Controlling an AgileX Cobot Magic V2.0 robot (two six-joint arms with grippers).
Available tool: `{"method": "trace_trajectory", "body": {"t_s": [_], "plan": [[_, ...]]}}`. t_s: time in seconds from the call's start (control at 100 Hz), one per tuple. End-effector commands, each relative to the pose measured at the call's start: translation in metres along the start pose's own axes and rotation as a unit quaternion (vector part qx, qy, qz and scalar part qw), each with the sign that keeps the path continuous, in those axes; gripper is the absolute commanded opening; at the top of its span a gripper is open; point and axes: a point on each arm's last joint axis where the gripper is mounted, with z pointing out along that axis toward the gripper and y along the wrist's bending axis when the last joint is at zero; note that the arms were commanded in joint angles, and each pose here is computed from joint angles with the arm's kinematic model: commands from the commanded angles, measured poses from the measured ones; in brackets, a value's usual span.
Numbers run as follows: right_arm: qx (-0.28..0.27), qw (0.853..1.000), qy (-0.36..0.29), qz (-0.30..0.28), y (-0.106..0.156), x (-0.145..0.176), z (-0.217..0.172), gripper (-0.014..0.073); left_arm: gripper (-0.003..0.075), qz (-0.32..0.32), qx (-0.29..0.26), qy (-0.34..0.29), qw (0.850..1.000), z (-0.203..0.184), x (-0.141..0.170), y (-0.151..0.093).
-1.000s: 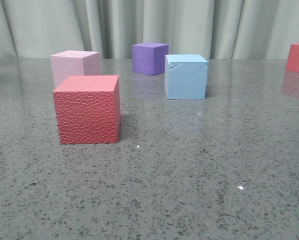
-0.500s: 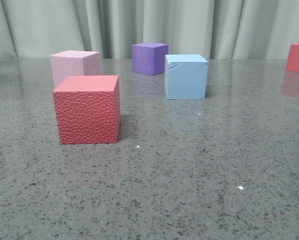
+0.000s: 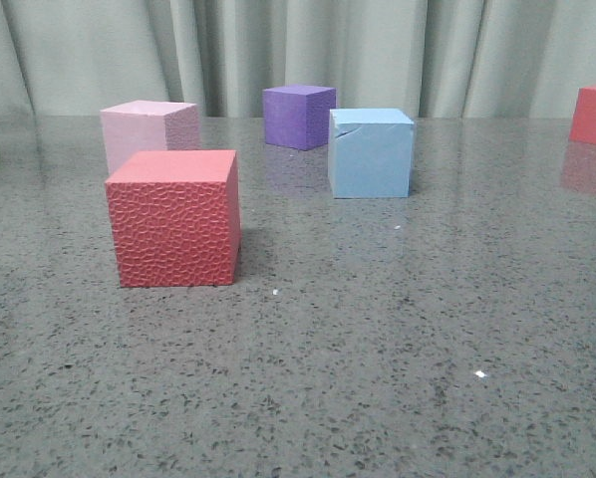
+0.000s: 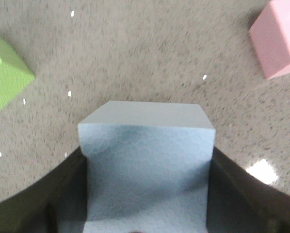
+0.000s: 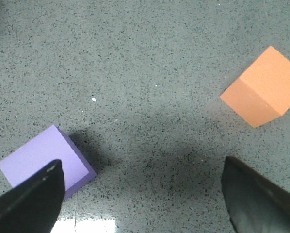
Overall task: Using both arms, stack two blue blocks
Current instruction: 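Lift the light blue cube with the left gripper toward the placed cube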
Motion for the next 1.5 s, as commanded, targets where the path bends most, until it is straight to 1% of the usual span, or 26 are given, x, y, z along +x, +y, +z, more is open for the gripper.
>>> {"method": "trace_trajectory", "body": {"t_s": [0.0, 0.19, 0.33, 0.52, 0.72, 1.09, 1.49], "plan": [[0.003, 0.999, -0.044, -0.002, -0.002, -0.008, -0.008, 0.0647, 0.0248, 0.024, 0.006, -0.048, 0.999, -0.034, -0.018, -0.022], [0.003, 0.999, -0.044, -0.002, -0.002, -0.008, -0.008, 0.0647, 0.0248, 0.096, 0.031, -0.074, 0.992, -0.036, -0.047, -0.062], [0.003, 0.999, -0.044, -0.002, -0.002, -0.008, -0.008, 0.0647, 0.0248, 0.136, 0.046, -0.097, 0.985, -0.041, -0.065, -0.090], [0.003, 0.999, -0.044, -0.002, -0.002, -0.008, -0.008, 0.0647, 0.0248, 0.179, 0.058, -0.126, 0.974, -0.051, -0.081, -0.121], [0.002, 0.999, -0.043, -0.001, -0.002, -0.008, -0.008, 0.0647, 0.0248, 0.208, 0.077, -0.132, 0.966, -0.047, -0.094, -0.141], [0.002, 0.999, -0.043, -0.001, -0.002, -0.008, -0.008, 0.0647, 0.0248, 0.251, 0.110, -0.137, 0.952, -0.017, -0.125, -0.177], [0.002, 0.999, -0.043, -0.001, -0.002, -0.008, -0.008, 0.0647, 0.0248, 0.300, 0.122, -0.158, 0.933, -0.001, -0.152, -0.221]]}}
